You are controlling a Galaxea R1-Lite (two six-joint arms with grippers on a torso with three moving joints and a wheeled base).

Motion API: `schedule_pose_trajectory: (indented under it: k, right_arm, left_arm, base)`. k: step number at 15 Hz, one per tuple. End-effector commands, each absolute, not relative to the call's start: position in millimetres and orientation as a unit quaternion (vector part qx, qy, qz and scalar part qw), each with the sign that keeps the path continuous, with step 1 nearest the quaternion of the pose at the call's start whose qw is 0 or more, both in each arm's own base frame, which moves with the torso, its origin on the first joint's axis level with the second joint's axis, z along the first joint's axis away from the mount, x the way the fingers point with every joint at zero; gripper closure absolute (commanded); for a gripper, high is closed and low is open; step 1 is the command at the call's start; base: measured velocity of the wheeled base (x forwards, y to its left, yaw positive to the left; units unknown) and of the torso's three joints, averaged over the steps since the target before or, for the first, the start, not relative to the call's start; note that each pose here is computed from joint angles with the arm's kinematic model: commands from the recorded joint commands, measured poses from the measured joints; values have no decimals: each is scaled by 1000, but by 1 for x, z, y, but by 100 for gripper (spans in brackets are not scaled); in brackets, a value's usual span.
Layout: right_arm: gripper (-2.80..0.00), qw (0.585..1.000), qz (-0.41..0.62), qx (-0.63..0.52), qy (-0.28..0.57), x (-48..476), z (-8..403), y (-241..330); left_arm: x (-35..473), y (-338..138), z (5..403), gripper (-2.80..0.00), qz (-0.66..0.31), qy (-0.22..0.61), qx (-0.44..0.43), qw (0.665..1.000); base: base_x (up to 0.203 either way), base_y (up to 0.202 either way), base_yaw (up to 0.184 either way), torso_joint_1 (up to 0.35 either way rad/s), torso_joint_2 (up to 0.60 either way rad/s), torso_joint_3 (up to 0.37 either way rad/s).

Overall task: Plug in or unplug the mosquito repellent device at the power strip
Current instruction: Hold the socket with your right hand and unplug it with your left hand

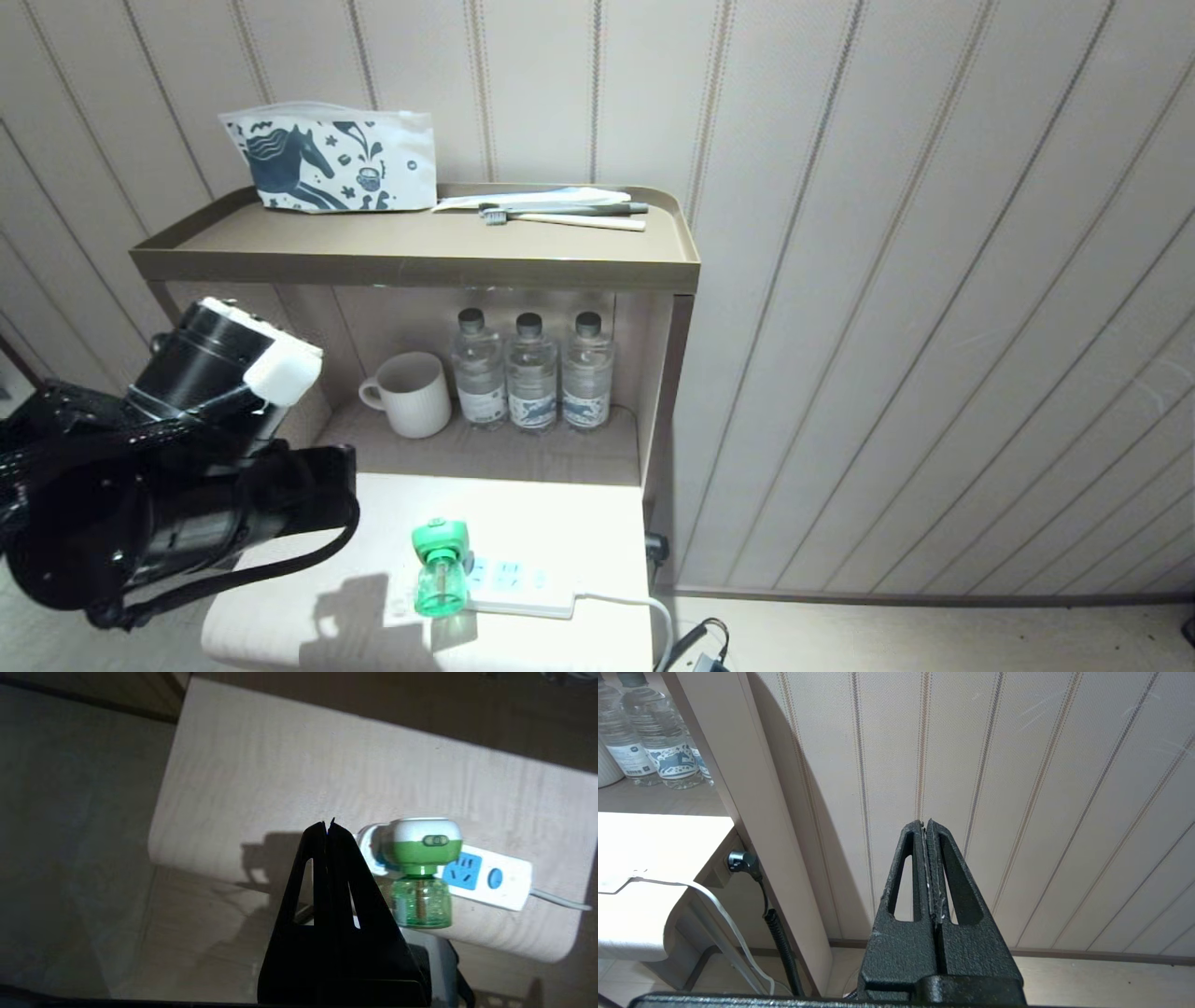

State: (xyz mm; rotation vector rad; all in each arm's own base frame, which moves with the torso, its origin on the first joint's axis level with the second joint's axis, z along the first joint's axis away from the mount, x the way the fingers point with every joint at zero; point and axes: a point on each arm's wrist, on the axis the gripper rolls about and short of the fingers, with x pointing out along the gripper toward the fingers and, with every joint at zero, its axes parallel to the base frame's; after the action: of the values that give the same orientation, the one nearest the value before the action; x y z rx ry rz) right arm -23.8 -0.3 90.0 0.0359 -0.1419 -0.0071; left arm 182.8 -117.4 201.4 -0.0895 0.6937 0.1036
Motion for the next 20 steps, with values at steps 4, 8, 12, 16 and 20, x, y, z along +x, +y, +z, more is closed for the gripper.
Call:
schedule_pose_trajectory:
  k: [4,8,12,16,20]
  right_arm:
    - [0,997,-3,18,-71,-24,90,0]
    - [0,997,-3,18,-71,-24,90,0]
    - [0,997,-3,18,-71,-24,90,0]
    - [0,997,-3,18,-71,-24,90,0]
    - [0,997,-3,18,-71,-24,90,0]
  left_arm:
    - [133,-42,212,0,126,262,-72,954]
    - [80,-2,182,0,134,164,-38,977]
    - [32,4,179,0,103,38,-46,993]
    - [2,6,166,0,110,-40,-27,993]
    - [-13,4,127,0,85,-56,22,995]
  base:
    - [0,0,0,0,0,0]
    - [0,0,0,0,0,0]
    - [0,0,0,0,0,0]
    - [0,0,0,0,0,0]
    - [0,0,0,0,0,0]
